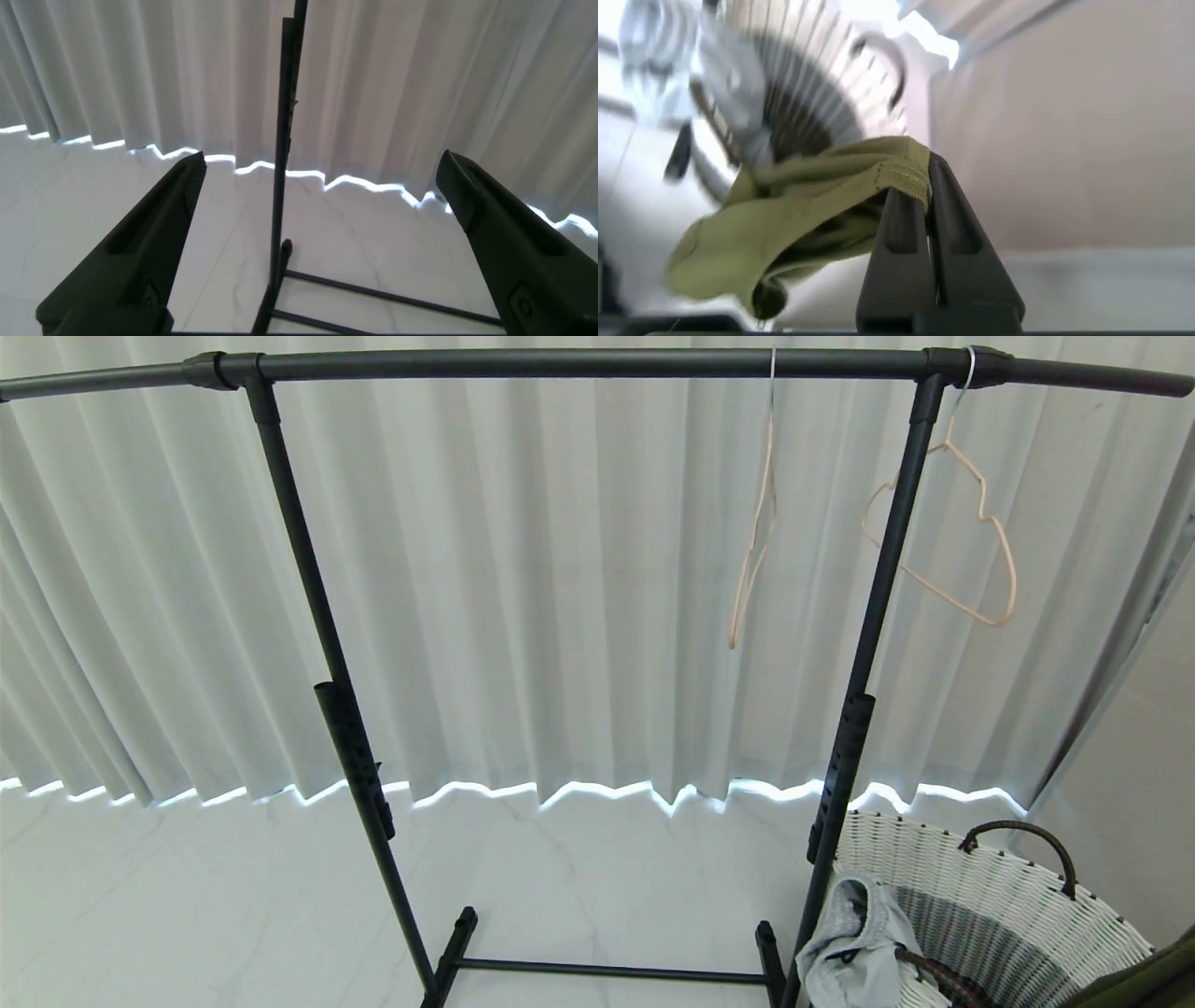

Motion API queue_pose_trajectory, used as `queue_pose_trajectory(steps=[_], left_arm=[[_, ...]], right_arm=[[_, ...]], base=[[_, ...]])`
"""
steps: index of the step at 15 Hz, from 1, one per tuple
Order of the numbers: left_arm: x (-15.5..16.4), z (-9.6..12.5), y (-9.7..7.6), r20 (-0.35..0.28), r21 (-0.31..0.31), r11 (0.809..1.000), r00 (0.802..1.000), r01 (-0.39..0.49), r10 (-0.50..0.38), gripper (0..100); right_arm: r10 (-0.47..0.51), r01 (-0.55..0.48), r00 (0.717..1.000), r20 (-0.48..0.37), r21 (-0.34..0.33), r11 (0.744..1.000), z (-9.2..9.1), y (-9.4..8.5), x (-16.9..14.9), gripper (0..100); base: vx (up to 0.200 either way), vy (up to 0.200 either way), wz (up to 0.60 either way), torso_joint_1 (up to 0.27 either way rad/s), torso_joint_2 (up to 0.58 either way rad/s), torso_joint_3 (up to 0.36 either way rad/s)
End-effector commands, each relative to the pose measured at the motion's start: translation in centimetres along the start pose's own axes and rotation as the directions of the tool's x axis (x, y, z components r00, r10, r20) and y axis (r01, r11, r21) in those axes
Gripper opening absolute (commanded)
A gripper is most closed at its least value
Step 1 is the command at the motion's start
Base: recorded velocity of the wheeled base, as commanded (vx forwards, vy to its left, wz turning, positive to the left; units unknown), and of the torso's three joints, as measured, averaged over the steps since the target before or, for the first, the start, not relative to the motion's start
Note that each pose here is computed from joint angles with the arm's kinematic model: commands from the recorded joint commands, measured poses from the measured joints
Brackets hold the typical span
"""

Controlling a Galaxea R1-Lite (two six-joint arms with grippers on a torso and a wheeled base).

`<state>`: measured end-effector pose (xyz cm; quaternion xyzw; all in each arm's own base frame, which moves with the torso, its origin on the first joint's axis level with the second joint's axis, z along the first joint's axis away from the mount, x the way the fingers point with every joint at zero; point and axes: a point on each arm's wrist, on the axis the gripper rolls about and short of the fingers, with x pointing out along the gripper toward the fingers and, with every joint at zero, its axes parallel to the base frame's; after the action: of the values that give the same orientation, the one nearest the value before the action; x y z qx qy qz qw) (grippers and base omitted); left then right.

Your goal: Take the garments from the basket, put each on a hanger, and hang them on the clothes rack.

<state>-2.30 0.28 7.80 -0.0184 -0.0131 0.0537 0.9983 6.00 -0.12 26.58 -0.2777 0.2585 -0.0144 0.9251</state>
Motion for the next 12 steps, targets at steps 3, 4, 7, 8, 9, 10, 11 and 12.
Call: queue_pose_trajectory(steps=[3, 4, 7, 8, 9, 10, 11, 12], left_arm=[[0.01, 0.01, 0.0, -0.001, -0.009, 1.0, 1.0, -0.001, 0.001, 100], [0.01, 0.01, 0.0, -0.001, -0.003, 1.0, 1.0, -0.001, 0.001, 100], [0.01, 0.01, 0.0, -0.001, -0.001, 1.0, 1.0, -0.001, 0.001, 100], [0.01, 0.01, 0.0, -0.001, 0.0, 1.0, 1.0, -0.001, 0.001, 100], [0.01, 0.01, 0.0, -0.001, 0.0, 1.0, 1.0, -0.001, 0.001, 100], [0.01, 0.01, 0.0, -0.001, 0.0, 1.0, 1.0, -0.001, 0.001, 100], [0.01, 0.01, 0.0, -0.001, 0.0, 1.0, 1.0, -0.001, 0.001, 100], [0.01, 0.01, 0.0, -0.001, 0.0, 1.0, 1.0, -0.001, 0.001, 100]], right_arm=[[-0.014, 0.016, 0.998, 0.059, -0.047, 0.999, 0.73, -0.6, -1.21, 0], [-0.016, 0.019, 0.998, 0.063, -0.051, 0.999, 0.61, -0.59, -1.38, 0], [-0.019, 0.023, 0.998, 0.061, -0.069, 0.997, 0.3, -0.54, -1.77, 0], [-0.019, 0.023, 0.998, 0.061, -0.069, 0.997, 0.24, -0.52, -1.85, 0], [-0.018, 0.022, 0.998, 0.057, -0.07, 0.997, 0.1, -0.49, -1.96, 0], [-0.015, 0.019, 0.998, 0.053, -0.071, 0.997, 0.03, -0.46, -2.0, 0], [-0.01, 0.014, 0.999, 0.044, -0.074, 0.997, -0.1, -0.4, -2.03, 0], [-0.007, 0.01, 0.999, 0.038, -0.075, 0.997, -0.15, -0.37, -2.03, 0]], base=[[0.0, 0.0, 0.0, 0.0, 0.0, 0.0], [0.0, 0.0, 0.0, 0.0, 0.0, 0.0], [-0.2, 0.0, 0.0, 0.002, 0.0, 0.001], [-0.2, 0.0, 0.0, 0.002, 0.0, 0.002], [-0.2, 0.0, 0.0, -0.007, 0.0, 0.012], [-0.2, 0.0, 0.0, -0.007, 0.0, 0.002], [-0.2, 0.0, 0.0, 0.002, 0.0, 0.002], [0.0, 0.0, 0.0, 0.0, 0.0, 0.0]])
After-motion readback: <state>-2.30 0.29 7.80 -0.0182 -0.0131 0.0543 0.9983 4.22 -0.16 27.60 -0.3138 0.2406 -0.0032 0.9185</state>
